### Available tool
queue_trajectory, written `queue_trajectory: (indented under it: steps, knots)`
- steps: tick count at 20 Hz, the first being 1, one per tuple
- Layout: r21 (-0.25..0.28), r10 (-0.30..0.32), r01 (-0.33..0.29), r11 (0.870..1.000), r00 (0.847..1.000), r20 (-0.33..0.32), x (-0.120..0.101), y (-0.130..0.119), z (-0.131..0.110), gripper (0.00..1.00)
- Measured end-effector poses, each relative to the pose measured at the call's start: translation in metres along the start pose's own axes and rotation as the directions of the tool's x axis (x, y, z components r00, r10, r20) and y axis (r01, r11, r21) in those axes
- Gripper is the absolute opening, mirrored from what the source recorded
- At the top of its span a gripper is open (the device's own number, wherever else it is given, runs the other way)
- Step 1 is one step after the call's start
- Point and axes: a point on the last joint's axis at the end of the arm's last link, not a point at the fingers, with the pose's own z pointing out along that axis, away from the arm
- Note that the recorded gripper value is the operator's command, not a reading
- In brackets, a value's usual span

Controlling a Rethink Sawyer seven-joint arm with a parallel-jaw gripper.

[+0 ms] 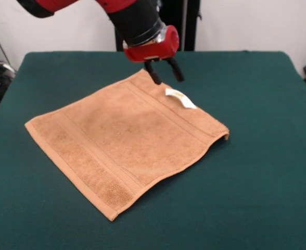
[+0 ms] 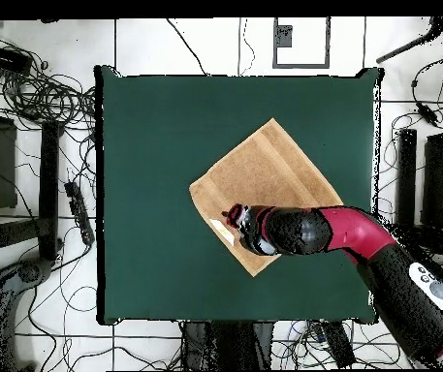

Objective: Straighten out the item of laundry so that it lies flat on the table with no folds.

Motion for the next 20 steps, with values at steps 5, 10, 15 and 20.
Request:
queue_trajectory:
  steps: [5, 10, 15, 20]
  knots:
    - [-0.058, -0.014, 0.014, 0.998, 1.0, 0.003, -0.007, 0.017, 0.002, 1.0]
    - [-0.098, -0.031, 0.031, 0.995, 1.0, 0.004, -0.014, 0.032, 0.018, 1.0]
    - [-0.087, -0.075, 0.078, 0.993, 0.997, 0.036, -0.021, 0.037, 0.044, 1.0]
    - [-0.036, -0.143, 0.146, 0.989, 0.987, 0.078, -0.028, 0.04, 0.075, 1.0]
